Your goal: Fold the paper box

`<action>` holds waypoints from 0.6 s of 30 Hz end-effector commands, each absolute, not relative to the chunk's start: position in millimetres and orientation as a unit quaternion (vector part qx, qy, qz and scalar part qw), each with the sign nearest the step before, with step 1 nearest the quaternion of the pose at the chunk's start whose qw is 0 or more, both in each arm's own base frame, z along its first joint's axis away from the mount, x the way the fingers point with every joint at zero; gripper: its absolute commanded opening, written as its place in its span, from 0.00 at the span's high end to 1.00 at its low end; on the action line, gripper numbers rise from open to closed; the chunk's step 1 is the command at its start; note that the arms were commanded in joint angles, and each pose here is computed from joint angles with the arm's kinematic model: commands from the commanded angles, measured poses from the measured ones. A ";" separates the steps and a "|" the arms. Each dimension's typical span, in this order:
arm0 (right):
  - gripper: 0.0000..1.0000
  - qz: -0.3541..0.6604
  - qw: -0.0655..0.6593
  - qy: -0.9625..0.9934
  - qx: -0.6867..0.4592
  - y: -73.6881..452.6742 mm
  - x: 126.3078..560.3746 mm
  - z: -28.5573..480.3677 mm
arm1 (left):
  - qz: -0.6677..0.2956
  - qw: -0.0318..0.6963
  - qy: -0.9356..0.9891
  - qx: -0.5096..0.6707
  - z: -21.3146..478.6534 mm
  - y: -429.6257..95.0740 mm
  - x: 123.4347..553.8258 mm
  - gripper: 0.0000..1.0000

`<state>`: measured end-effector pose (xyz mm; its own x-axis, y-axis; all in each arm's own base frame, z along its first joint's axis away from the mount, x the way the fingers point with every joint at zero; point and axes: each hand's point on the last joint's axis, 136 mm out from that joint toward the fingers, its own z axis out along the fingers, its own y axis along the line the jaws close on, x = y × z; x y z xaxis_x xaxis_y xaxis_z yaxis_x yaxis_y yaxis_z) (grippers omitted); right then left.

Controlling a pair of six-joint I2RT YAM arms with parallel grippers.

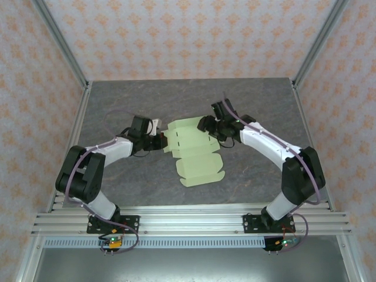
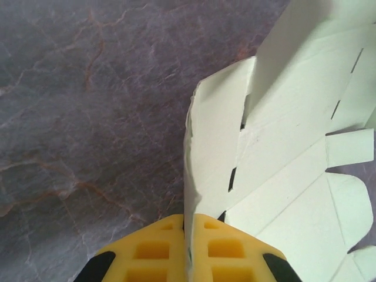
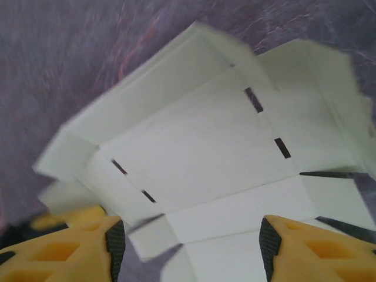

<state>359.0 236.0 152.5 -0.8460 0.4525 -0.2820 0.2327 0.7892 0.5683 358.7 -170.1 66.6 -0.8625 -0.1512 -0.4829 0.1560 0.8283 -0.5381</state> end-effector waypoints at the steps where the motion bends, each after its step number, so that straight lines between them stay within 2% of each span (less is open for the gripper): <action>1: 0.33 0.332 0.156 0.846 0.387 240.7 367.2 169.4 | -0.282 0.414 0.863 0.062 116.1 -183.9 391.0 1.00; 3: 0.28 0.363 0.115 0.809 0.448 249.3 369.7 168.0 | -0.251 0.446 0.852 0.108 120.9 -193.2 385.3 1.00; 5: 0.27 0.396 0.090 0.785 0.468 261.2 375.9 173.0 | -0.239 0.486 0.826 0.156 133.1 -204.7 377.9 1.00; 9: 0.26 0.404 0.093 0.779 0.471 268.7 386.8 188.9 | -0.228 0.495 0.819 0.179 133.4 -210.5 374.6 1.00; 13: 0.27 0.374 0.100 0.767 0.512 253.1 389.9 180.6 | -0.214 0.512 0.814 0.171 130.2 -205.8 373.2 1.00; 16: 0.35 0.376 0.097 0.758 0.524 252.4 394.7 176.5 | -0.208 0.515 0.816 0.163 128.0 -202.6 373.6 1.00; 17: 0.42 0.373 0.097 0.759 0.524 252.3 395.9 174.5 | -0.209 0.515 0.816 0.160 127.2 -202.3 373.8 1.00; 18: 0.54 0.374 0.097 0.760 0.523 253.3 397.2 173.8 | -0.210 0.514 0.816 0.159 126.1 -203.0 374.0 1.00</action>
<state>388.6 256.7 176.2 -0.4857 0.8425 0.2328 0.6984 0.2139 0.6830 365.5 -203.9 107.2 -0.5071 0.0587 -0.8599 0.4782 0.8492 -0.2241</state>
